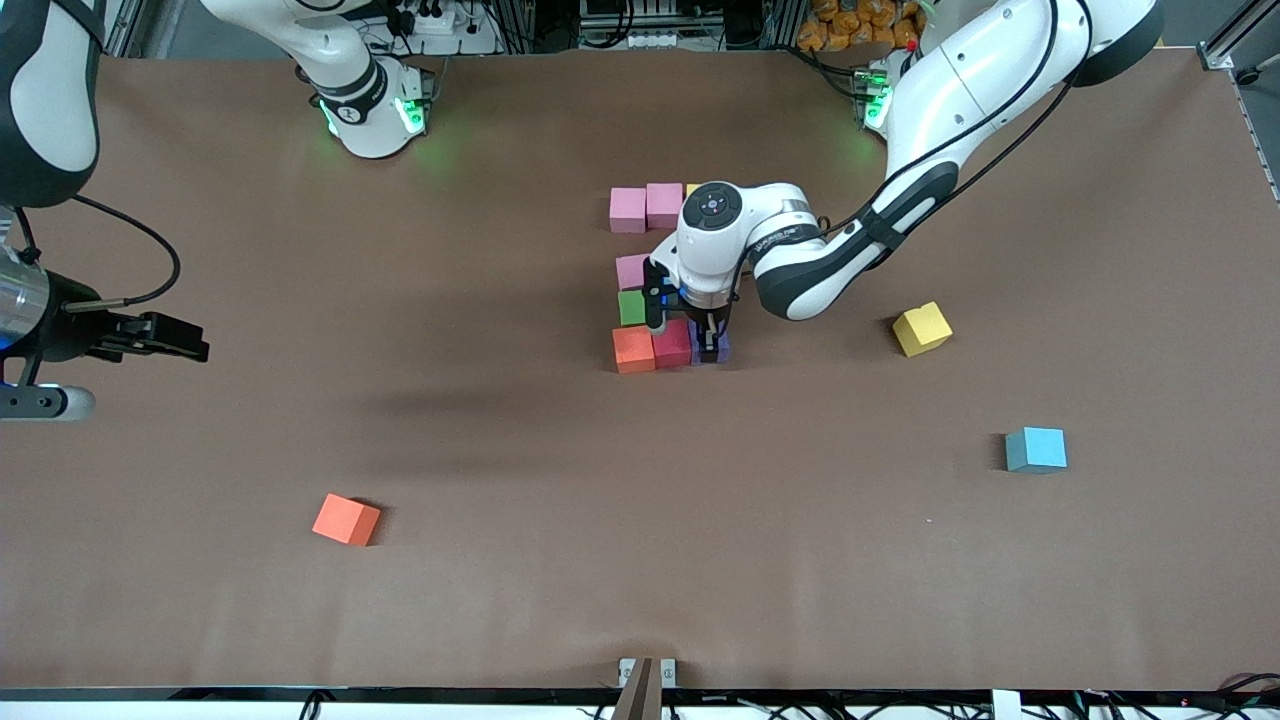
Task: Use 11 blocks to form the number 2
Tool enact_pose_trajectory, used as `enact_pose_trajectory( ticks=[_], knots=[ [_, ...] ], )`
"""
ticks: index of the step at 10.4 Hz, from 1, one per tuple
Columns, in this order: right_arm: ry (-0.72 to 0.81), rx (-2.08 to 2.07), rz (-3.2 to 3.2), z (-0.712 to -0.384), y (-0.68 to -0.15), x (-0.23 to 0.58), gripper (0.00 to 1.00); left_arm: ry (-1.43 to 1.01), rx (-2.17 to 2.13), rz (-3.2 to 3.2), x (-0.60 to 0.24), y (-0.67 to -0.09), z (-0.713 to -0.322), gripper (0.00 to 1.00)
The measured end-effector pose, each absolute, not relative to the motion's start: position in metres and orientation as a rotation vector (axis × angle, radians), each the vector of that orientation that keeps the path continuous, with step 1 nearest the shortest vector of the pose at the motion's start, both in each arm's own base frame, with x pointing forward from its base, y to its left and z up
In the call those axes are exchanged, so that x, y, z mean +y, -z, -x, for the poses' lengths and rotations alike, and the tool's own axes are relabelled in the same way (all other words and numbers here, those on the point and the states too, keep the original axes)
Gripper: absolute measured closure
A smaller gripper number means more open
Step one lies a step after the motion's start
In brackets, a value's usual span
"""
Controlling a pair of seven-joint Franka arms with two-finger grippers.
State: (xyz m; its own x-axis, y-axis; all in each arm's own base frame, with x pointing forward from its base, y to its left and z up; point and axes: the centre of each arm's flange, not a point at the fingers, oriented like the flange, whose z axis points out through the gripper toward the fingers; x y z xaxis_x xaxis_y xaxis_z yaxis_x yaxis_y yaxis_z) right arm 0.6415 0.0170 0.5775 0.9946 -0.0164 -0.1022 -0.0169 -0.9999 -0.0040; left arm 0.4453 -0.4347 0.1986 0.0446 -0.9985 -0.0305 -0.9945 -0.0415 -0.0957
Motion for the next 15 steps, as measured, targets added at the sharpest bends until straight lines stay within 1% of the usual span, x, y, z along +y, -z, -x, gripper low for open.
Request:
enact_pose_trajectory(
  ticks=[1, 2, 8, 11, 13, 15],
  knots=[
    [-0.16, 0.028, 3.133, -0.641, -0.577, 0.017, 0.0, 0.066, 2.103, 2.207, -0.432, -0.198, -0.448, 0.01],
    [-0.16, 0.028, 3.133, -0.641, -0.577, 0.017, 0.0, 0.069, 2.097, 2.211, -0.431, -0.198, -0.45, 0.0],
    [-0.161, 0.027, 3.133, -0.641, -0.577, 0.017, 0.0, 0.12, 2.125, 2.22, -0.443, -0.219, -0.445, 0.0],
    [-0.163, 0.027, 3.132, -0.641, -0.577, 0.017, 0.0, 0.127, 2.112, 2.266, -0.433, -0.237, -0.452, 0.0],
    [-0.171, 0.027, 3.132, -0.641, -0.577, 0.017, 0.0, 0.084, 2.073, 2.353, -0.43, -0.264, -0.456, 0.0],
    [-0.173, 0.026, 3.132, -0.641, -0.577, 0.018, 0.0, 0.031, 1.916, 2.519, -0.418, -0.306, -0.473, 0.0]
  ],
)
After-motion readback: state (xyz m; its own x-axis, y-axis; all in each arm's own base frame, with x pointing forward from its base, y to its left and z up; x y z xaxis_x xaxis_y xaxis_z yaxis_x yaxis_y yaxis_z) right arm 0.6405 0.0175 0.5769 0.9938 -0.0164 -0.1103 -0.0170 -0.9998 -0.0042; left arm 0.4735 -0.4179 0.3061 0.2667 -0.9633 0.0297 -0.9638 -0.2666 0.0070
